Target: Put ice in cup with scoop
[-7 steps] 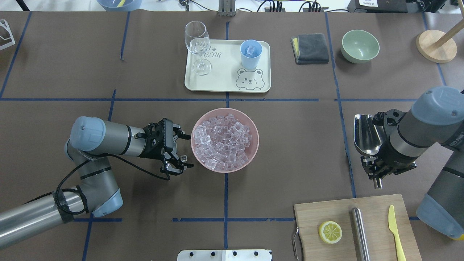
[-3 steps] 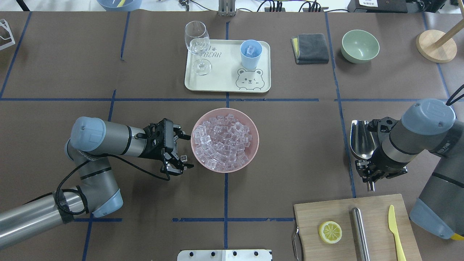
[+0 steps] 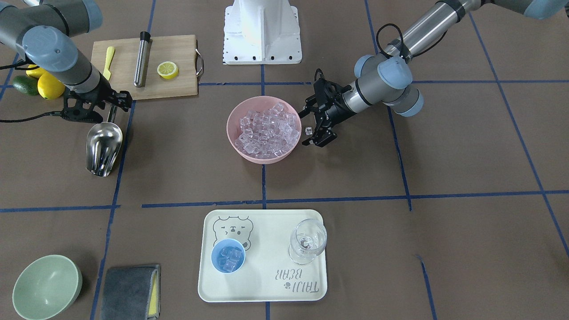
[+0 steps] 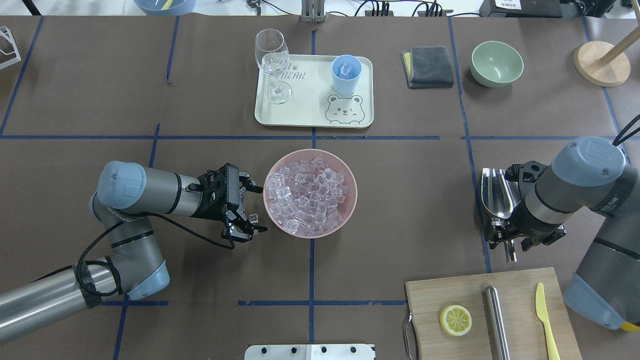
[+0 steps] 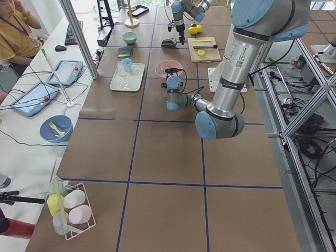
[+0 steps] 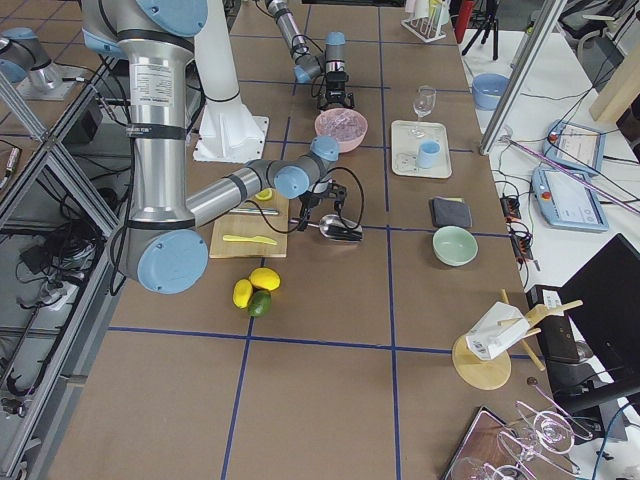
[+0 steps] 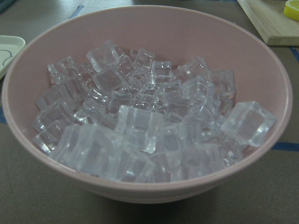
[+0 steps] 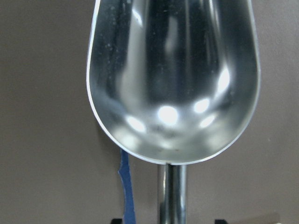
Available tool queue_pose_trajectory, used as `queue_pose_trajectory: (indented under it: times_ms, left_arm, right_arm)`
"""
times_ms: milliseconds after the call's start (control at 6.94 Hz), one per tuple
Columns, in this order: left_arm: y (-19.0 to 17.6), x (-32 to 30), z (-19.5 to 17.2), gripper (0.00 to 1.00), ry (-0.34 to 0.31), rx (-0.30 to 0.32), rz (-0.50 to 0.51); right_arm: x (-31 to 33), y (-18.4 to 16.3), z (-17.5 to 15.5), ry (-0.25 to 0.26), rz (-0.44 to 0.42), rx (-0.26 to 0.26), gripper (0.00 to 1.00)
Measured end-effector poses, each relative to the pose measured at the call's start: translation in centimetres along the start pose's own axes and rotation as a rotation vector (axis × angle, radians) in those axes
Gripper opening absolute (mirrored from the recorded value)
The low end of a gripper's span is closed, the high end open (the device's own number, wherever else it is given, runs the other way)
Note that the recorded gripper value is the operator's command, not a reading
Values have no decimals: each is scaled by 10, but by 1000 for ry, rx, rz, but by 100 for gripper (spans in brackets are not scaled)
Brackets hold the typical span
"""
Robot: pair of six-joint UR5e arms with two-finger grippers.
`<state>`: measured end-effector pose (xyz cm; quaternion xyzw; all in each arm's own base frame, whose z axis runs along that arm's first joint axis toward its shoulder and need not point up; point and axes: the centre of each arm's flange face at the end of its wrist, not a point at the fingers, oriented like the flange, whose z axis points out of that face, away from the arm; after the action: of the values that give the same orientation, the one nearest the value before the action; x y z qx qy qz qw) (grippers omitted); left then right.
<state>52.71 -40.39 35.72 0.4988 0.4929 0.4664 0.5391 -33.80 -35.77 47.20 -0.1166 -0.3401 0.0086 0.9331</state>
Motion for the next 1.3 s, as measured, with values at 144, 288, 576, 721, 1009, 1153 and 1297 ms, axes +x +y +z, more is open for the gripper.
queue_pose_trajectory:
  times_ms: [144,288,576,721,1009,1153,1297]
  left_arm:
    - [0,-1,-1,100,-1,1,0]
    - [-1,-2,-1,100,-3,1,0]
    - [-1,-4,-3,100,-7,2,-1]
    - [-1,-5,-4,100,-9,2,-2]
    - [-2,-9,-7,100,-16,4,-4]
    - [-2,-10,-7,100,-18,4,-5]
    - [-2,-11,-8,100,-20,5,-5]
  right_arm:
    - [-3,-2,-5,-9,-1,9,100]
    - [-6,-12,-20,-29,8,36,100]
    - [6,-48,-67,-72,18,126,100]
    - [28,-69,-94,-81,-30,180,100]
    - [97,-104,-135,-53,-154,264,100]
    - [146,-116,-148,-36,-214,280,100]
    - [202,-118,-157,-37,-268,281,100]
